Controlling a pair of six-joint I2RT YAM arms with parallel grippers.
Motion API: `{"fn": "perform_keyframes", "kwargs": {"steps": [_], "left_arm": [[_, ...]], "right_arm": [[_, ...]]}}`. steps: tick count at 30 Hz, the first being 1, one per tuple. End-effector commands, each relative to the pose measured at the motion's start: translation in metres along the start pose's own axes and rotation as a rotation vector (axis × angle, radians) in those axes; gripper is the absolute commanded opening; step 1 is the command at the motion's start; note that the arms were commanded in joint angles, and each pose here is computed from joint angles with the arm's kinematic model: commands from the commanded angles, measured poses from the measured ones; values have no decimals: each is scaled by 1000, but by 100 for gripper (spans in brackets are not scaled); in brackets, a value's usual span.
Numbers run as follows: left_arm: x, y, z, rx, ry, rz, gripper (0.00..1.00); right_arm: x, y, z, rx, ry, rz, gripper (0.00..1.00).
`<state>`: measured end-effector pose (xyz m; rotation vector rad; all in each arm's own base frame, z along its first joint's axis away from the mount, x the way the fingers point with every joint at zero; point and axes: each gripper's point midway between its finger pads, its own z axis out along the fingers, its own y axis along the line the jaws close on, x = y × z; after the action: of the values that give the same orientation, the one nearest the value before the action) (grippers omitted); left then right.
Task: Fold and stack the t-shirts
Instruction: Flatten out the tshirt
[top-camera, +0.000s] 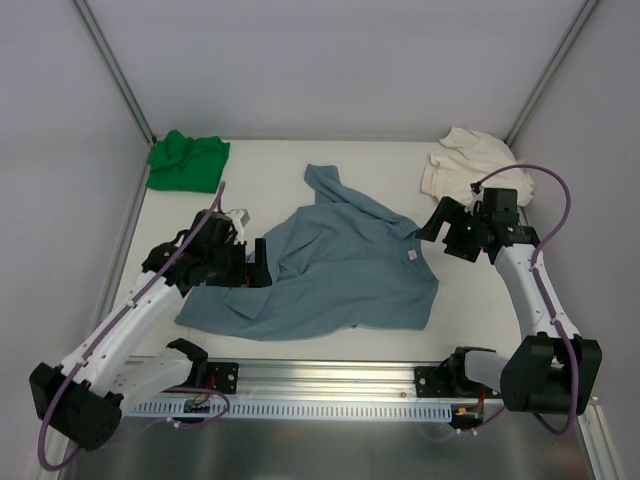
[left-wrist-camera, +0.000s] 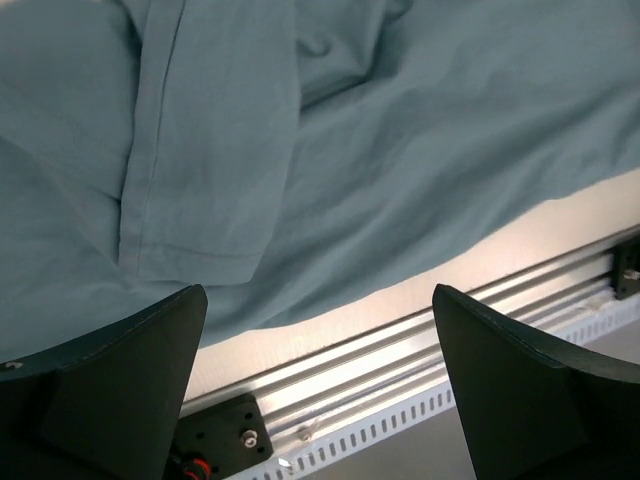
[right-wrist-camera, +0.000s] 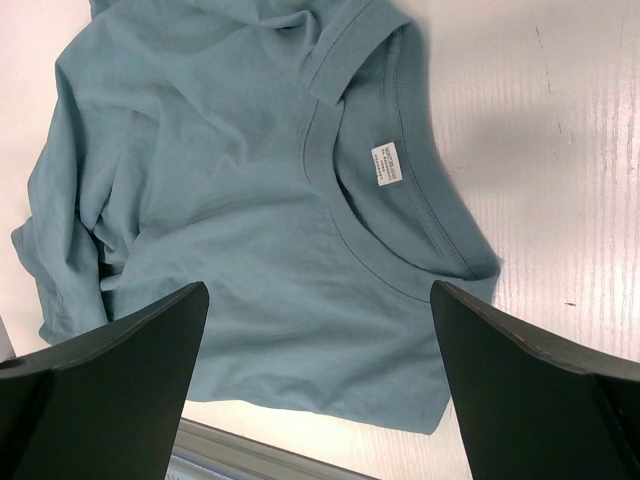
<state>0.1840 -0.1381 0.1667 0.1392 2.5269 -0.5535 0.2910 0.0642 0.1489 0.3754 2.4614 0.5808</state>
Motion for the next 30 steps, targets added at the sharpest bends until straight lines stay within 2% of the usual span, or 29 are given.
{"fn": "perform_keyframes", "kwargs": {"steps": [1,3,6,8,14,23,28,30], "left_arm": [[13,23,24,-129,78,-76,98],[21,41,32,-229,148,-65,99],[24,54,42,-291,238,-74,99],[20,64,42,-331,238,-91,99],[10,73,43,-223,211,-234,97],[18,74,60,-161,306,-260,96],[23,77,70,-153,384,-260,85],[27,87,68,-197,417,-246,84]], "right_arm": [[-8,3,-7,-10,-32,0,100],[-8,3,-8,-6,-34,-3,99],[-7,2,-10,0,-36,-6,99],[-7,2,-11,3,-39,-8,99],[-6,1,-11,8,-41,-6,99],[-7,-1,-12,15,-45,-10,99],[-7,-1,-12,18,-45,-9,100],[-6,-2,-12,24,-46,-10,100]]}}
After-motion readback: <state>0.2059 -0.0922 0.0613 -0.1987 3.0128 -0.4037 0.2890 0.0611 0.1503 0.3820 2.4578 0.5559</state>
